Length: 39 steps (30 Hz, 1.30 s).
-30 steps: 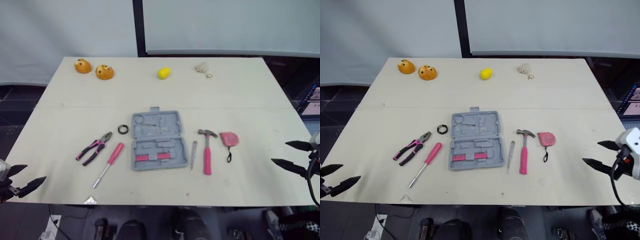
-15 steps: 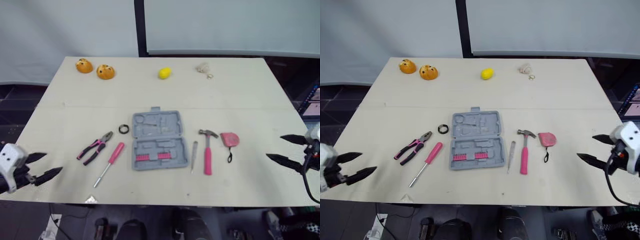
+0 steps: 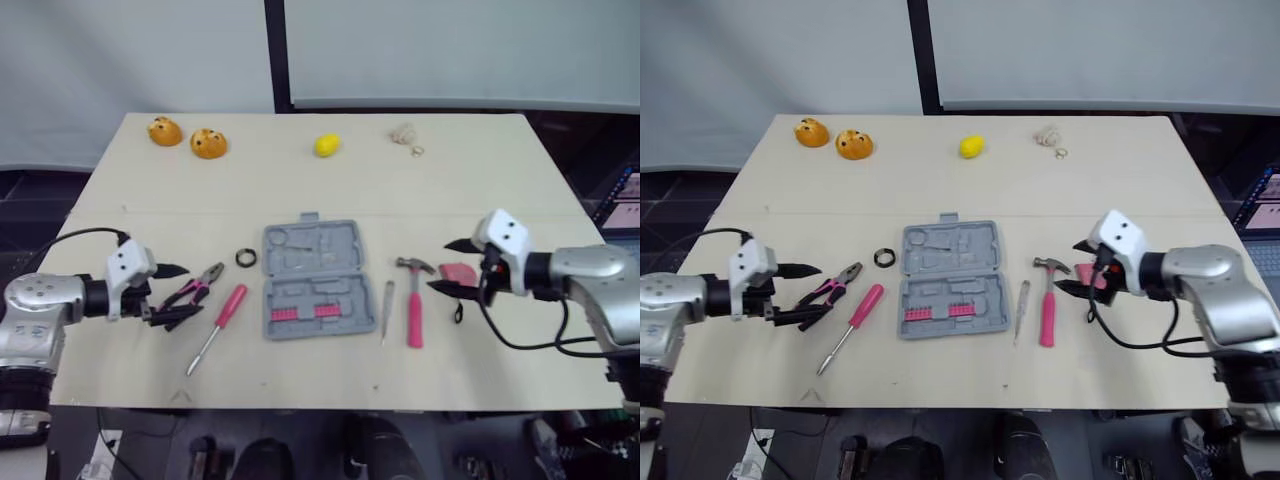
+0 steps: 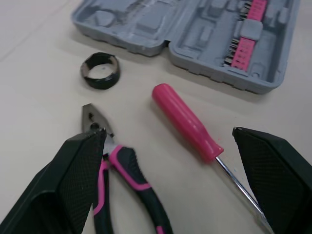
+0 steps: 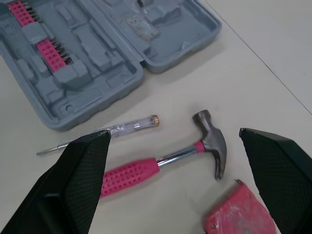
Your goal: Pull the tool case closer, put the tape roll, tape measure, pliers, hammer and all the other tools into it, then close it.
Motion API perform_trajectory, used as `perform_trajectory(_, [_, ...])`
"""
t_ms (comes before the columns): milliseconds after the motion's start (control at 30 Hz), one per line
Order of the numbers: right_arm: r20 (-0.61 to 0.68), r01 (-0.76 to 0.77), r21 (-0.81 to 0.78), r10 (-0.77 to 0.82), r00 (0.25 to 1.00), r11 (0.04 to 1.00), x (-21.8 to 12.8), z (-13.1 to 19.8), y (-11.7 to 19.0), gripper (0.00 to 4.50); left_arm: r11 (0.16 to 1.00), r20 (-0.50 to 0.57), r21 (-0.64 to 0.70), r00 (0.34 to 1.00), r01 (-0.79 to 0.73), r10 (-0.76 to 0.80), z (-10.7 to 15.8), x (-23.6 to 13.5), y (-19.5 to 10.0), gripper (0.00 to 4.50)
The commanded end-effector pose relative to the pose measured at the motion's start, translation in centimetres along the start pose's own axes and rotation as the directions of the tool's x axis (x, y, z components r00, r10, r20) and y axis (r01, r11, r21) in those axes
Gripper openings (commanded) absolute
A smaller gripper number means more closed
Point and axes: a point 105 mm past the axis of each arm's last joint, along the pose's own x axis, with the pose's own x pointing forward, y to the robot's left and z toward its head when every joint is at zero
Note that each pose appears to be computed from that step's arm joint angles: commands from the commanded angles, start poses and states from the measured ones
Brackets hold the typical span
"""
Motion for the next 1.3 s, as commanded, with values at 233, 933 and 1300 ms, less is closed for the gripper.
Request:
perform_trajectory(233, [-0.064,-0.025,-0.02,0.024,0.998,0.999,4.4,-0.2,-0.9,2.79,0.996,-0.014,0.068,0.999,0.052,-0.051,0.9,4.8,0.9,2.77])
perform_trajectory(933, [-0.069,-0.006,-0.055,0.003,0.998,0.998,10.9,0.6,-1.2,0.03,0.995,-0.009,0.091,0.999,0.048,-0.047,1.7,9.7,1.4,0.01])
perform_trajectory(1300, [-0.07,-0.016,-0.049,0.013,0.997,0.999,12.2,0.6,-0.7,0.03,0.994,-0.023,0.099,0.999,0.046,-0.044,1.7,11.2,1.1,0.01])
